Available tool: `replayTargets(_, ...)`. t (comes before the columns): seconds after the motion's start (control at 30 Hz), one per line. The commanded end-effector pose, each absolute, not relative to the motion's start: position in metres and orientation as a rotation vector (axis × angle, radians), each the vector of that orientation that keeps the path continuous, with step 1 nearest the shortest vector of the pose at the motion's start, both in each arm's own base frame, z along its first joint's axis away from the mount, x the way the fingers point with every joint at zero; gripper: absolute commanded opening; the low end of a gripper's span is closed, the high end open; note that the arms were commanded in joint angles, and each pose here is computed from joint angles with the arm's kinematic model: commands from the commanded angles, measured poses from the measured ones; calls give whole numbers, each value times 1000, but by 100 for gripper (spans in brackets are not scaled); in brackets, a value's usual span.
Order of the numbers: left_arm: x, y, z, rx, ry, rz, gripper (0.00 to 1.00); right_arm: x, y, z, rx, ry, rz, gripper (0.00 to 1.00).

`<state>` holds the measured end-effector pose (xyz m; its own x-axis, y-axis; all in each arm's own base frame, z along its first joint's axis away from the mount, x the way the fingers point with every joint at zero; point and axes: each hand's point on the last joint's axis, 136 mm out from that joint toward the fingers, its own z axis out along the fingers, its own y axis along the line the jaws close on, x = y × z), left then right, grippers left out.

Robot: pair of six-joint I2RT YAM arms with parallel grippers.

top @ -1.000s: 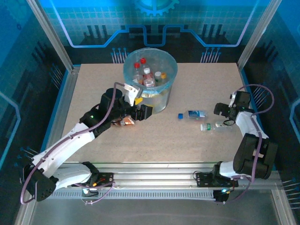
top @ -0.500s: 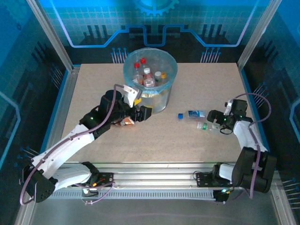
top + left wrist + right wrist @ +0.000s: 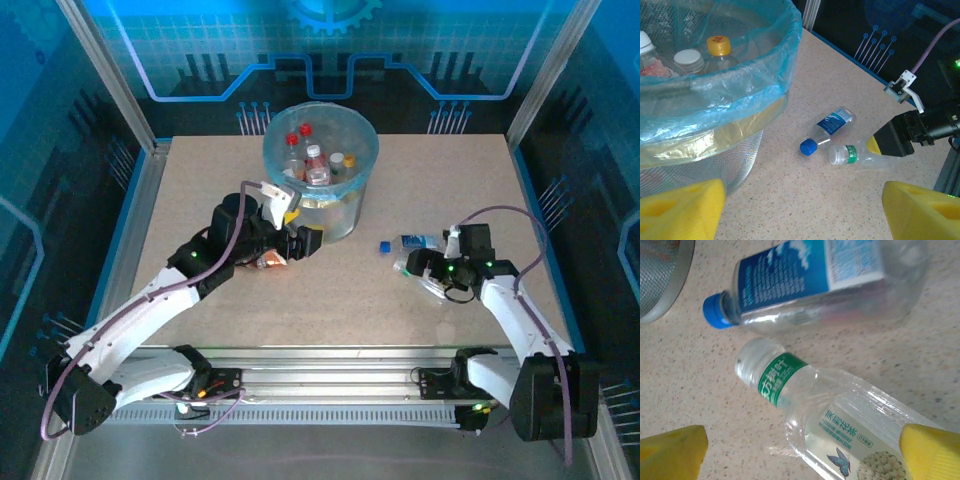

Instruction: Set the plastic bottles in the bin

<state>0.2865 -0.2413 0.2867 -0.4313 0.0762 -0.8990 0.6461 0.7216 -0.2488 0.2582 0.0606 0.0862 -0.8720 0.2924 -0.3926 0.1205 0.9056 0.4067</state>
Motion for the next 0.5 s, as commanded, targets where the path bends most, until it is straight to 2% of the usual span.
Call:
replayTargets(0.0, 288, -238, 295, 552, 1889, -705, 83, 229, 77, 69, 357, 2757, 572, 100)
replayTargets(0.17, 288, -236, 293, 543, 1896, -700, 83, 214, 89, 62, 293, 2835, 529, 100)
replayTargets(0.47, 288, -235, 295, 529, 1900, -703, 83, 201, 96, 44, 165, 2928, 343, 93)
